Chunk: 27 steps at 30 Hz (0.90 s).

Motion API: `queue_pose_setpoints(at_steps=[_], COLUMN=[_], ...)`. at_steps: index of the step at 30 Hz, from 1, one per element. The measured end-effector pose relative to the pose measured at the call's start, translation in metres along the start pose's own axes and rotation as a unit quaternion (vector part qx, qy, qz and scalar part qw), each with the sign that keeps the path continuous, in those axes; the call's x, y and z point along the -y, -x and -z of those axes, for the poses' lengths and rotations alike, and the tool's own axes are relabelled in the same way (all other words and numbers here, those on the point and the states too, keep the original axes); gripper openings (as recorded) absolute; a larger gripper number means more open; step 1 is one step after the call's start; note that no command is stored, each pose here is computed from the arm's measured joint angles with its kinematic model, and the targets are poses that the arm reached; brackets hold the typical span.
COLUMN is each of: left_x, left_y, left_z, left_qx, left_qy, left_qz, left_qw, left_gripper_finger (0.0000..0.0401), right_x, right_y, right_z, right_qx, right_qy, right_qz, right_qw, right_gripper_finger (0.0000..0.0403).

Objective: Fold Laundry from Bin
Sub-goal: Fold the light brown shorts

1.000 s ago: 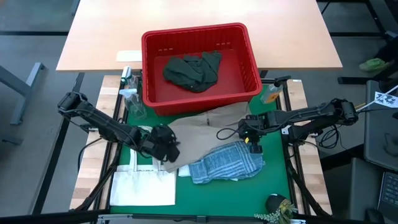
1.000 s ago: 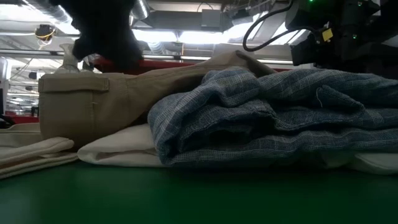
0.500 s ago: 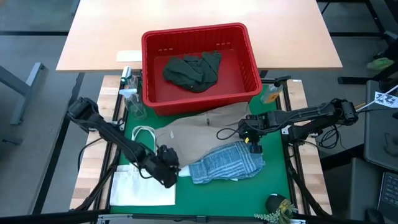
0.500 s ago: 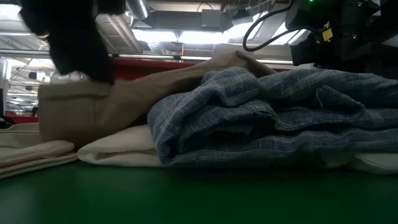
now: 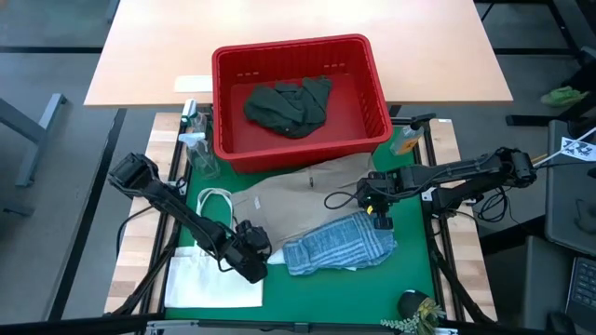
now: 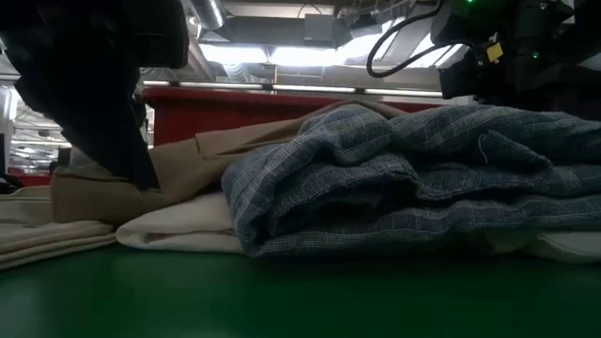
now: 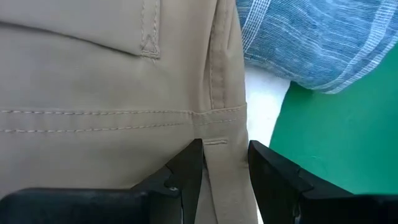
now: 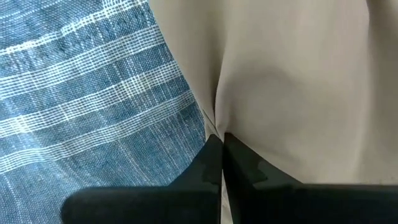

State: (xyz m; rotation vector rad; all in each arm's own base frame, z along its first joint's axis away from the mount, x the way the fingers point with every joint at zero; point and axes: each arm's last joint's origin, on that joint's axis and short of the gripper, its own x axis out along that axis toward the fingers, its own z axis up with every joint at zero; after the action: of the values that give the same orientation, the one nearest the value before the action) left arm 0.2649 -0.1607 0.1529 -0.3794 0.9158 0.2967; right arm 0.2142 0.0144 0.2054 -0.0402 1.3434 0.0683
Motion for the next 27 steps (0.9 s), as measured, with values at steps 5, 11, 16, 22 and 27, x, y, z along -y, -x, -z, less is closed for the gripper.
queue_pose_setpoints(at_steps=[5,11,16,22,27], left_x=[-0.003,-0.009,-0.011,-0.011,-0.012], left_y=[-0.003,-0.009,-0.024,-0.043,-0.044], left_z=[-0.004,-0.009,-0.003,0.008,0.008], left_qx=[-0.001,-0.003,-0.032,-0.060,-0.050], left_qy=[0.008,0.014,-0.012,-0.025,-0.028], left_qz=[-0.004,-0.018,-0.021,-0.034,-0.048], left_qw=[1.000,1.000,0.999,0.997,0.997], left_gripper_finger=[0.0124,0.0124,0.0124,0.0124,0.0113], right_x=[0.000,-0.001,-0.001,-0.001,-0.001], right_y=[0.000,0.000,0.000,0.000,0.000], right_z=[0.000,0.000,0.000,0.000,0.000], right_qx=[0.000,0.000,0.000,0.001,0.001], right_qy=[0.000,0.000,0.000,0.000,0.000], right_qz=[0.000,-0.016,-0.017,-0.017,-0.017], right_qw=[1.000,1.000,1.000,1.000,1.000], right_gripper_finger=[0.0005,0.0005,0.0005,0.0005,0.0005])
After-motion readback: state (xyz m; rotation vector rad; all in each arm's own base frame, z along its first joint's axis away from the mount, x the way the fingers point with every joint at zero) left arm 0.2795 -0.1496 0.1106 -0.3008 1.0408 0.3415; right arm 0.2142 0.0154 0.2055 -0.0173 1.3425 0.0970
